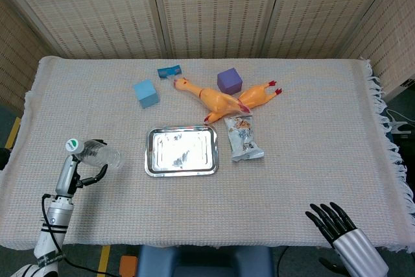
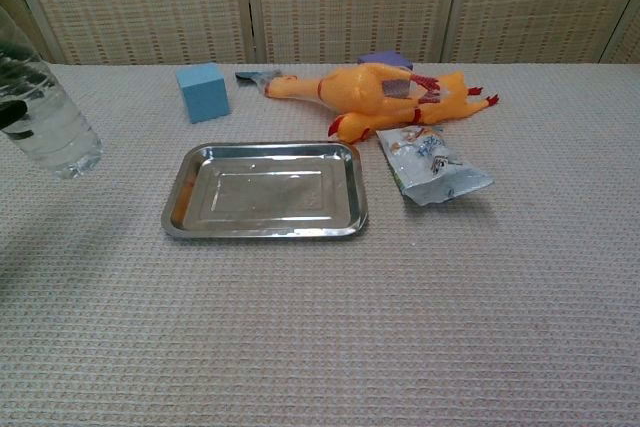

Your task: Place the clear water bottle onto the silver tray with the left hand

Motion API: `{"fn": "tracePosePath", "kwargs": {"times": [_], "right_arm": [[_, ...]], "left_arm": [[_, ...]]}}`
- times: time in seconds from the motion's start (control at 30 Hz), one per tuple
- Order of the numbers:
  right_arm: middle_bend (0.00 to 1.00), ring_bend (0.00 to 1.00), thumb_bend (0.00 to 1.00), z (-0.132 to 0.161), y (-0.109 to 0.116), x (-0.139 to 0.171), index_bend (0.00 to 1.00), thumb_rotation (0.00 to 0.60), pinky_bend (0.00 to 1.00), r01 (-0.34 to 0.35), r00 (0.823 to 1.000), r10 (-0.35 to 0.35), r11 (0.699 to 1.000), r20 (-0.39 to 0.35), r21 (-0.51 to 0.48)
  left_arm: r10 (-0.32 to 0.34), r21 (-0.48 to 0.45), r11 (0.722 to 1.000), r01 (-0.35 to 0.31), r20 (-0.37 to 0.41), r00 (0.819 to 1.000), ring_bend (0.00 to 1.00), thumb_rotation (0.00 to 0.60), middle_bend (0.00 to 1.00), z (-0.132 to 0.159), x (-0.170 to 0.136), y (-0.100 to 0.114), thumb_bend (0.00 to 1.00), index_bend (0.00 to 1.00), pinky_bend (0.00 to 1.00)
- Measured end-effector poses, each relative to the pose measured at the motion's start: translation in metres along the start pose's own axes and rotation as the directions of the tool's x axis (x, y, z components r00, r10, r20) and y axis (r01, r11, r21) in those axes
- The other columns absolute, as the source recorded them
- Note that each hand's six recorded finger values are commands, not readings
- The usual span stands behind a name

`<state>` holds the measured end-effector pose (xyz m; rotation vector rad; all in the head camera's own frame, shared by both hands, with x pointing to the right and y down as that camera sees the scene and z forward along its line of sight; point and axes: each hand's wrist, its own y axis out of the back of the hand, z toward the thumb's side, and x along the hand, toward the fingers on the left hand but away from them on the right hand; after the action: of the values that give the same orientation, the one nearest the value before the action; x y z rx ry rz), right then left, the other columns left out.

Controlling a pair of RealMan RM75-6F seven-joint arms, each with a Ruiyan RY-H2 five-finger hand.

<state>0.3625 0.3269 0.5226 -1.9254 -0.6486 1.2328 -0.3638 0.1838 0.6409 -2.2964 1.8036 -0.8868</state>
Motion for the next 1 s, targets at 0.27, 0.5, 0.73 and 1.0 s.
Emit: {"fn": "tracePosePath", "kwargs": {"times": [0.27, 0.5, 0.73, 1.0], "right_arm": [[0.0, 0.0, 0.0, 0.003, -0.003, -0.001, 0.0, 0.6, 0.0, -0.005, 1.0, 0.005, 1.0, -0.005, 0.006], [0.0, 0.0, 0.0, 0.006, 0.0, 0.004, 0.0, 0.6, 0.0, 0.007, 1.0, -0.007, 1.0, -0.018, -0.002], [0.0, 0.0, 0.0, 0.007, -0.001, 0.004, 0.0, 0.6, 0.0, -0.001, 1.0, 0.001, 1.0, -0.021, 0.001], [0.0, 0.0, 0.0, 0.009, 0.0, 0.006, 0.0, 0.6, 0.0, 0.008, 1.0, -0.007, 1.0, -0.025, 0.006]], "left_arm": [[-0.083, 0.078, 0.993, 0.093, -0.133, 0.988, 0.19, 0.6, 0.27, -0.038, -0.022, -0.016, 0.46, 0.24, 0.36], [-0.102, 0.075, 0.991, 0.113, -0.129, 0.986, 0.19, 0.6, 0.27, -0.05, -0.021, -0.017, 0.46, 0.24, 0.36], [-0.126, 0.05, 0.991, 0.125, 0.024, 0.992, 0.18, 0.6, 0.26, 0.033, -0.016, -0.034, 0.46, 0.24, 0.36], [-0.172, 0.08, 0.981, 0.174, -0.034, 0.985, 0.17, 0.6, 0.26, 0.022, -0.032, -0.049, 0.46, 0.24, 0.34]]}}
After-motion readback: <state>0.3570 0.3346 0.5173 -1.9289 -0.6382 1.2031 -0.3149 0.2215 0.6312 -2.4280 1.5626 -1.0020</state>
